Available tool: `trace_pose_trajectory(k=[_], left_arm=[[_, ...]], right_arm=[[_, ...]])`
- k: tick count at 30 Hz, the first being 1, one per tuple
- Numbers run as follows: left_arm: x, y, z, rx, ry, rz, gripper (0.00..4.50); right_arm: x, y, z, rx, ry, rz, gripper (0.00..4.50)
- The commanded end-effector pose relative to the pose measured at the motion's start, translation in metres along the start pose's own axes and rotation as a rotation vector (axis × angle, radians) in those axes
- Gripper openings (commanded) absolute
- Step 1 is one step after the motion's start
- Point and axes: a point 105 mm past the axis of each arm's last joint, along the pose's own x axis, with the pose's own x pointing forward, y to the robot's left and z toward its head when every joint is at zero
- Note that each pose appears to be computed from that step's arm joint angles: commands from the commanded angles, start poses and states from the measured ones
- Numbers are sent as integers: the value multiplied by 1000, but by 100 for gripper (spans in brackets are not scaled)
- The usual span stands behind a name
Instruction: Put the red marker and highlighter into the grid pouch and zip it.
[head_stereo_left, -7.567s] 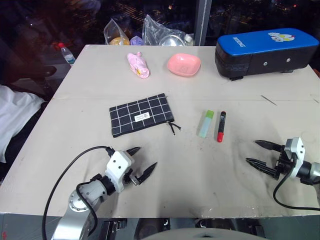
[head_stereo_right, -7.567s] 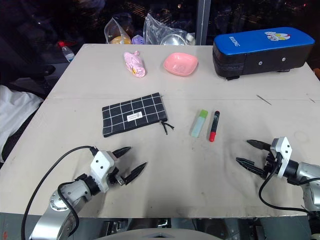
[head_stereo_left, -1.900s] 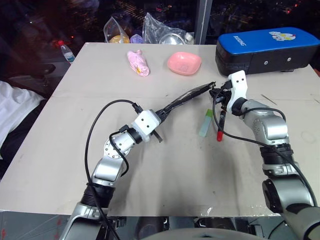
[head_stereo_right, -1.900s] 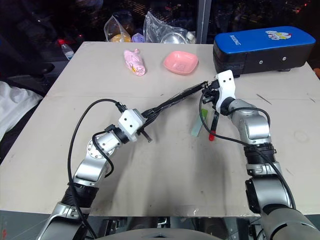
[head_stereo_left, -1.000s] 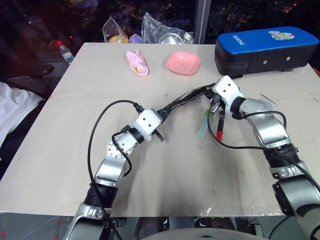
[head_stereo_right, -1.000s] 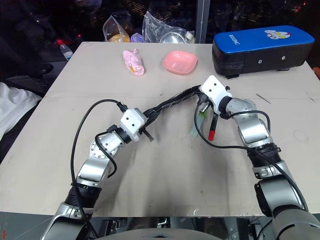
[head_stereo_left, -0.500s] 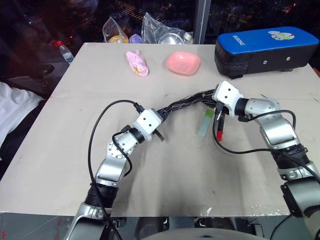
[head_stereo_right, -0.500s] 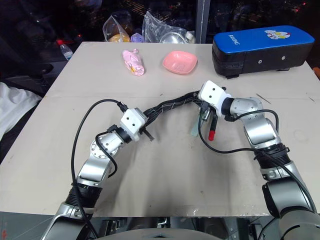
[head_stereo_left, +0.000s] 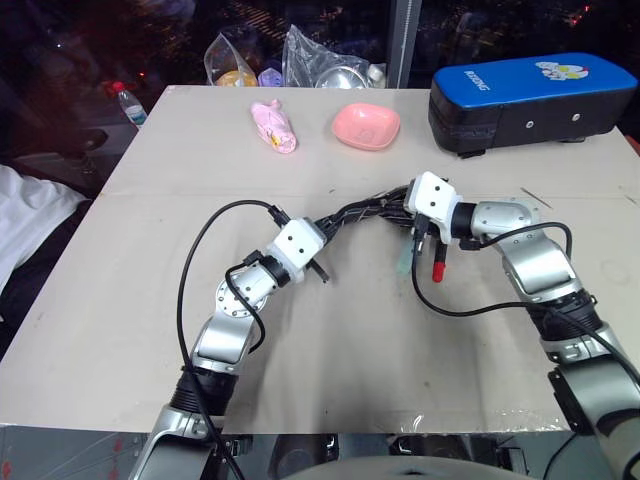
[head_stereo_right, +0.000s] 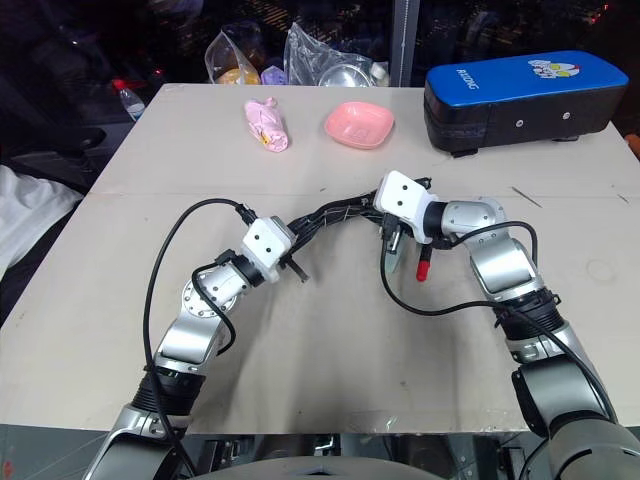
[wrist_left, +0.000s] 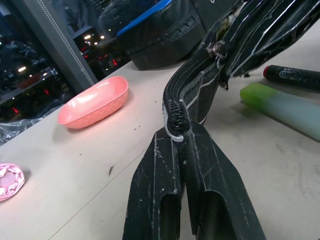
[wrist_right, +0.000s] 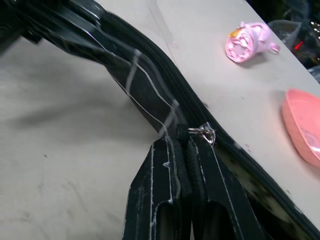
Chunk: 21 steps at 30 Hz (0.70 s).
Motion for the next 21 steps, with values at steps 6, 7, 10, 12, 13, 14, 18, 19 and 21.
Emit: trace_pose_trajectory(k=[6,7,10,12,13,14,18,19,21], left_arm=[[4,-1,15,37,-55,-16,0],[5,-2,15,38,-55,-16,0],[5,-2,15,38,-55,-17,0],[5,-2,15,37,-55,-16,0],[5,-2,15,37,-54,-15,0],[4,-2,14,37,-54,-14,0],[3,-1,14,34,-49,-4,0],[3,0,13,33,-48,0,0],[3,1,13,30,-47,7,0]], right_arm=[[16,8,39,-81,-106,55,5],[18,10,42,-84,-112,66,5],[23,15,47,-88,-126,91,5],[25,18,48,-88,-128,100,5],[26,18,48,-86,-128,103,5],[26,19,47,-83,-126,105,5],[22,14,43,-43,-115,96,5],[19,14,41,-35,-109,104,30],[7,18,34,-3,-83,148,91]])
